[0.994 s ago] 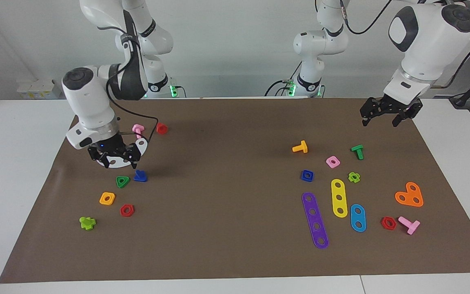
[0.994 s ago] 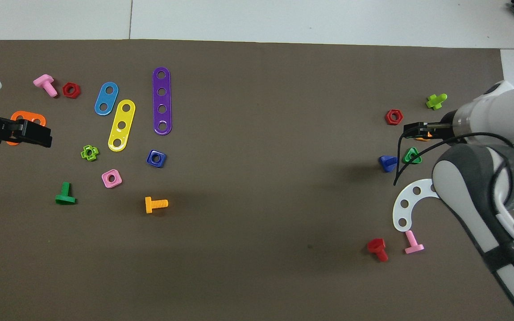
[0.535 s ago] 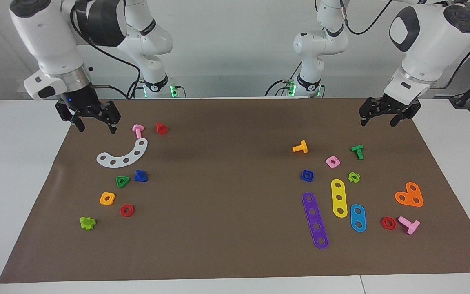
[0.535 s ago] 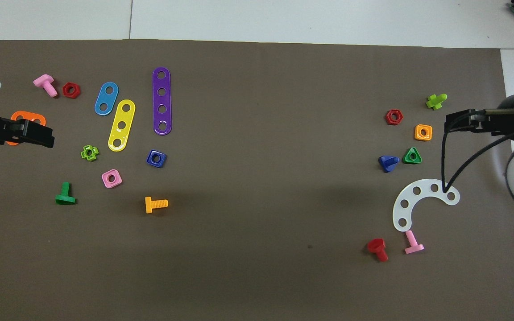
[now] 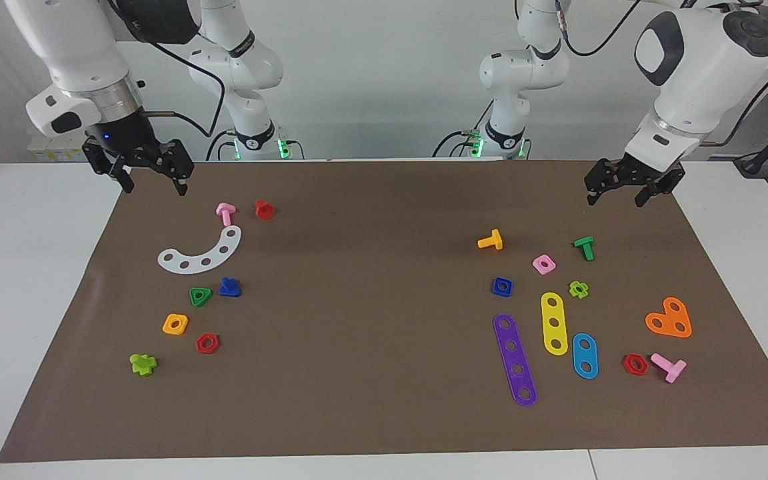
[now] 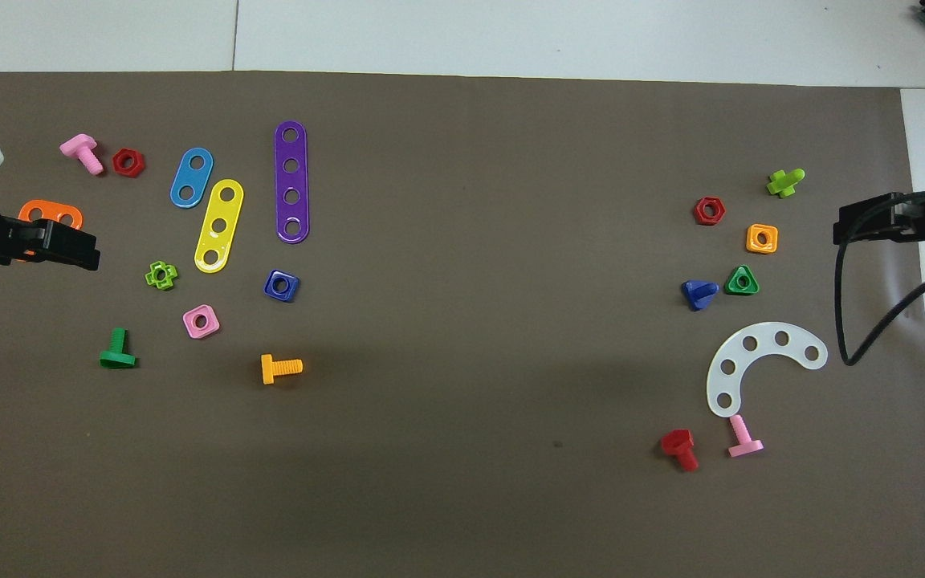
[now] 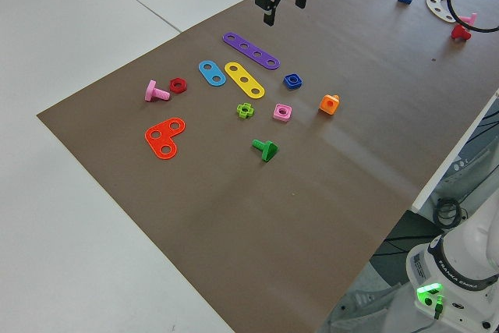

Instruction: Unscrew and place screws in storage area

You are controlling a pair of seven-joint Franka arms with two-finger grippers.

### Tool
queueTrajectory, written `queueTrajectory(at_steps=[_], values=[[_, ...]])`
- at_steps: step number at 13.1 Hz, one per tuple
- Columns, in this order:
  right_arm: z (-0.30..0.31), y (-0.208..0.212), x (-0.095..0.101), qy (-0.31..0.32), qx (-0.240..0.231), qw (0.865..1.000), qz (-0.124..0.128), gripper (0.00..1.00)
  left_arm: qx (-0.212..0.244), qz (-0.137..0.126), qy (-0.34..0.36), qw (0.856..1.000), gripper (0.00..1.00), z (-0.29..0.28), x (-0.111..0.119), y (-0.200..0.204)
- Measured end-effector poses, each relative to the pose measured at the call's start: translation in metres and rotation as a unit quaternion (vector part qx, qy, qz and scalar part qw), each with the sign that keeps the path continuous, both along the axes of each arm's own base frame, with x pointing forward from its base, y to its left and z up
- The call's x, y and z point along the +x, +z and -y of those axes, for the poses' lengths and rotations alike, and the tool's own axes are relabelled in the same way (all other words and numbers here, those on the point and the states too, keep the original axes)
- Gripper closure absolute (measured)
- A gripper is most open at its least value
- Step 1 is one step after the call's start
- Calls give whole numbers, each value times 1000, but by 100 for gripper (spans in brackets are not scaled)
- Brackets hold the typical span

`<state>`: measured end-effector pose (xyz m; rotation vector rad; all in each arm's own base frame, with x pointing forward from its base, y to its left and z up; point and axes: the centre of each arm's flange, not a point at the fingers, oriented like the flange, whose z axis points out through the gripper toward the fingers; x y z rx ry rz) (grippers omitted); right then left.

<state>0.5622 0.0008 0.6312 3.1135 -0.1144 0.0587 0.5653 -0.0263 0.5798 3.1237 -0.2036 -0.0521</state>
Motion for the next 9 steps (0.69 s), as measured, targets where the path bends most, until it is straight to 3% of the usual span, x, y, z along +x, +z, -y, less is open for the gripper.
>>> queueTrajectory(at_steps=[9], values=[[-2,-3,-3,-1,0,1000,-13,1,-1,-1,1,1000,0,3,-2,0]])
